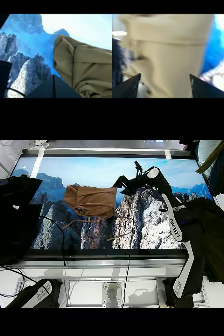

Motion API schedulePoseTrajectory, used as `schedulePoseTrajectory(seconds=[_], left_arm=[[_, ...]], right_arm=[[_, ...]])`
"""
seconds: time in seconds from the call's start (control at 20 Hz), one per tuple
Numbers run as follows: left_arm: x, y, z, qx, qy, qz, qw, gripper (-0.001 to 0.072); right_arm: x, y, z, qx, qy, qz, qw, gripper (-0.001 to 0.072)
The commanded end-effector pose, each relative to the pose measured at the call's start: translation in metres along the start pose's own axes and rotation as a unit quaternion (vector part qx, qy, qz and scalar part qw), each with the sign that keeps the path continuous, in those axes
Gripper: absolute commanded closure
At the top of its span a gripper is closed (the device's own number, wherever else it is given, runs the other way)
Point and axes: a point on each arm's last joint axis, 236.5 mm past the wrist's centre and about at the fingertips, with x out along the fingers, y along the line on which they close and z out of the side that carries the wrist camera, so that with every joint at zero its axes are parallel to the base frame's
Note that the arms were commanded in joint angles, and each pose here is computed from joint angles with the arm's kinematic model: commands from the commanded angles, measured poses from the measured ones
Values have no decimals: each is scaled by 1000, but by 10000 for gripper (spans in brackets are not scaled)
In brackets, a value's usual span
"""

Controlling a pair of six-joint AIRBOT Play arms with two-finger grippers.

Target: Fold the clothes and pants, and hang the long-sleeved shirts on hangers.

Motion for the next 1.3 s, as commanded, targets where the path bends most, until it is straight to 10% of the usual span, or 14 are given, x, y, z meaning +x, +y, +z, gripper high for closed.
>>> schedulePoseTrajectory(seconds=[0.0, 0.6, 0.7, 0.75, 1.25], left_arm=[[-1, 0, -1, 0, 2, 0, 1000, 699], [-1, -1, -9, 0, 18, -3, 1000, 699], [-1, -1, -9, 1, 18, -3, 1000, 699], [-1, -1, -9, 1, 18, -3, 1000, 699], [-2, -4, -22, 4, 46, -10, 999, 699]], right_arm=[[21, -31, -21, 38, 51, -12, 998, -2], [109, 14, -47, 54, 47, 67, 995, 65], [109, 13, -41, 56, 34, 65, 996, 383], [106, 14, -37, 54, 30, 66, 996, 684], [-114, -46, 65, -8, -90, -34, 995, 675]])
